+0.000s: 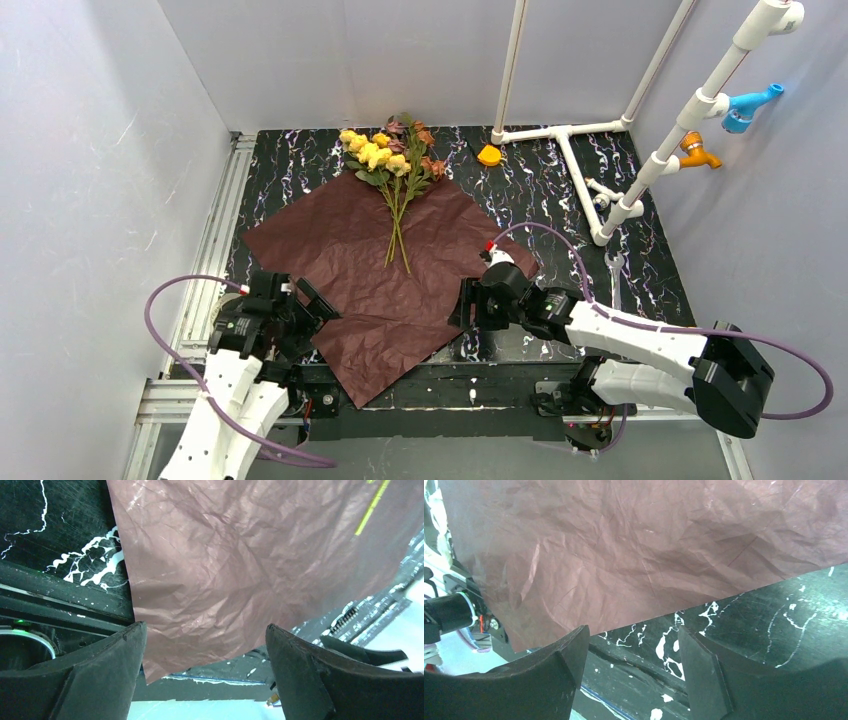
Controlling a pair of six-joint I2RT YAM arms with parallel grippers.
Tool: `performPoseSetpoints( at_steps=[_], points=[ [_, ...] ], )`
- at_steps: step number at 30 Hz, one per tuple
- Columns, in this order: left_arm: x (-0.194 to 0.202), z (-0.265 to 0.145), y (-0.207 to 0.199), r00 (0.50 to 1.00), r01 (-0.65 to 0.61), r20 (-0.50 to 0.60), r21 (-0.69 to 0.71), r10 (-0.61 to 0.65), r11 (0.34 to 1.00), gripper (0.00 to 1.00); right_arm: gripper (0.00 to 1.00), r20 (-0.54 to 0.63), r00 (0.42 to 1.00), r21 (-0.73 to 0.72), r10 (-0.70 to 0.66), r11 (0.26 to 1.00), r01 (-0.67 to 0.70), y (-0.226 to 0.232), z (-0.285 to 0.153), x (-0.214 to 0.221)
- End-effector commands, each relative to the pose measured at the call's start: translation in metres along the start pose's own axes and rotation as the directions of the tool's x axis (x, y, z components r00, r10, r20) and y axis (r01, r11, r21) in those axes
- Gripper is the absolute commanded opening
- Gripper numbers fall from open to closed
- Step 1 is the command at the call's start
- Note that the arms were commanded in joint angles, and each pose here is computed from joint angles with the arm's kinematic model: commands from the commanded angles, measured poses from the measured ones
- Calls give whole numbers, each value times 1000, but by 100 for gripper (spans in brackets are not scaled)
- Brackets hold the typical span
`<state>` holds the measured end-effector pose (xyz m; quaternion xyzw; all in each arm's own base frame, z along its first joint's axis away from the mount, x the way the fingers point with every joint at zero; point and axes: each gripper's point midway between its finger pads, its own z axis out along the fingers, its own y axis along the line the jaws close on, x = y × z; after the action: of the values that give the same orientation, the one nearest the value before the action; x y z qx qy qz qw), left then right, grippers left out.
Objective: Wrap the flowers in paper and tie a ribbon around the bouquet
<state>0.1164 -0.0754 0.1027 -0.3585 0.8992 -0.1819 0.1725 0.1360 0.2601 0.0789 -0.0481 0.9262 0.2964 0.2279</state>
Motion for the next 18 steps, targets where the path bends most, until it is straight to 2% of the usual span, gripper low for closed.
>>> performPoseSetpoints(
  at_steps=[1,6,13,18],
  points=[
    [20,14,45,994,79,-52,-233,-94,969,87,75,79,996,-2,-43,999,44,12,-8,-25],
    [15,11,65,996,94,41,-330,-86,939,82,76,84,995,8,-55,998,54,9,-7,-25],
    [16,18,80,993,112,75,-448,-88,887,81,76,60,995,9,-80,997,79,10,-1,-22],
    [9,26,80,987,146,129,-439,-99,886,81,77,55,994,16,-100,995,99,11,-2,-24]
  ],
)
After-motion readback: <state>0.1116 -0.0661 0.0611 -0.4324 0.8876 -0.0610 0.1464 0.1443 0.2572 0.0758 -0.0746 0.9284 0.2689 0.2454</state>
